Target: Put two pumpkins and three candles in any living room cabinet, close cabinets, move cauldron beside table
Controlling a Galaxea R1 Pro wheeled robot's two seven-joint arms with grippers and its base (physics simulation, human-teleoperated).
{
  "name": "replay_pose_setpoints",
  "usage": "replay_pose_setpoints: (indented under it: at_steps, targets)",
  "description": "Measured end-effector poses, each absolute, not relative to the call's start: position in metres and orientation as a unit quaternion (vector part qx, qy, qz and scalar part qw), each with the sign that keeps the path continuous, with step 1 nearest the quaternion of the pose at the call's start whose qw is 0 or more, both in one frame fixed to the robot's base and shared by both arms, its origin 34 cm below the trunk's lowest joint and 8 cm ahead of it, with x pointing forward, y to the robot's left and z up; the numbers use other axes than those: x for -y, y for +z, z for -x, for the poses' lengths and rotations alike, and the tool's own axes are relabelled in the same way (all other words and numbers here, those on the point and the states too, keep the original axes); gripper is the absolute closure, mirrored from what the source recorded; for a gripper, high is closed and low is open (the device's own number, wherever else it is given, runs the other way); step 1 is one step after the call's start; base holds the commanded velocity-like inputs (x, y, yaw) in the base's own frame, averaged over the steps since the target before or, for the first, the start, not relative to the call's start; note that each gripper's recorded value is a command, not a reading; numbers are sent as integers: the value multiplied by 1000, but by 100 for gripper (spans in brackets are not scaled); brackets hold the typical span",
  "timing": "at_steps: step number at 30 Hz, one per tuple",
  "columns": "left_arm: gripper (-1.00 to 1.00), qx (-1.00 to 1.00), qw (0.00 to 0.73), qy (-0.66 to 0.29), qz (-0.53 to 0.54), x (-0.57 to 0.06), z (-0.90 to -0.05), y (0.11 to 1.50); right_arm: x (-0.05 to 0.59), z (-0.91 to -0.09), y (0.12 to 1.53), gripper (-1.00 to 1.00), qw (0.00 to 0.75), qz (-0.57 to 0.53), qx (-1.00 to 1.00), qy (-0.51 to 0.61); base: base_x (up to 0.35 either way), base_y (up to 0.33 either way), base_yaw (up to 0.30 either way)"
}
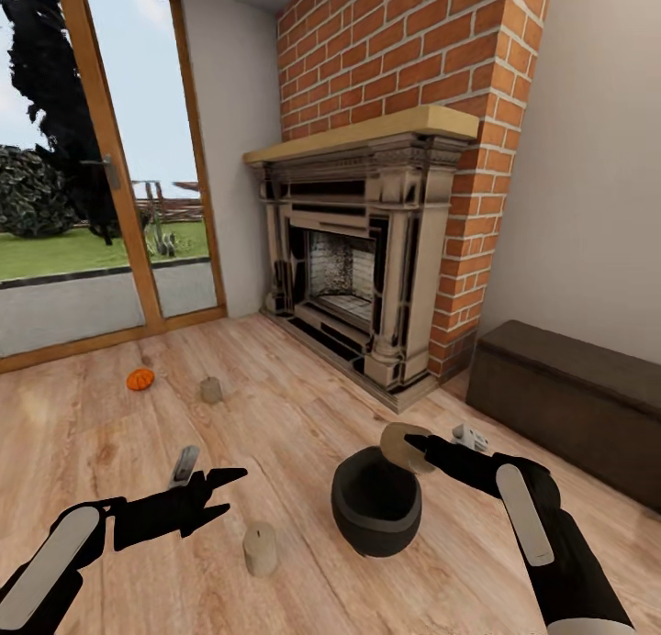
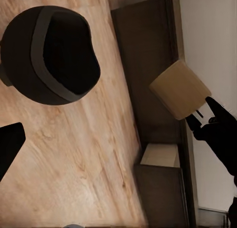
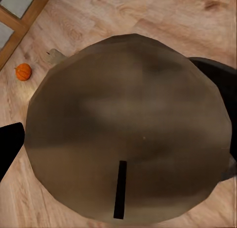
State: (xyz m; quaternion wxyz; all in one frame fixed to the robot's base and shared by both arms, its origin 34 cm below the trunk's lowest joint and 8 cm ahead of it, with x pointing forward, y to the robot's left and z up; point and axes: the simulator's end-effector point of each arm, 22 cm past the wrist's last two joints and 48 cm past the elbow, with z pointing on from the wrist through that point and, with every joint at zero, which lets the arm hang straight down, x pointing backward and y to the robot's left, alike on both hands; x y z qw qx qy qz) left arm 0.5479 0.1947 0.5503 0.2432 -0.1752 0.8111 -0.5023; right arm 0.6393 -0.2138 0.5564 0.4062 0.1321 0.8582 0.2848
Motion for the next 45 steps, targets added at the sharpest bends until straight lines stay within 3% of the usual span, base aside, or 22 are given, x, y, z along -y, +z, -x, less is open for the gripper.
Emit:
replay_pose_setpoints:
  at_steps: [20, 45]
  targets:
    - [-100, -809, 251, -503, 171, -195, -547, 558, 231, -639, 557, 100, 409, -157, -852, 286, 34, 90, -257]
    - [-100, -807, 260, -505, 165, -195, -546, 569, 233, -637, 566, 100, 415, -159, -848, 289, 116, 251, -257]
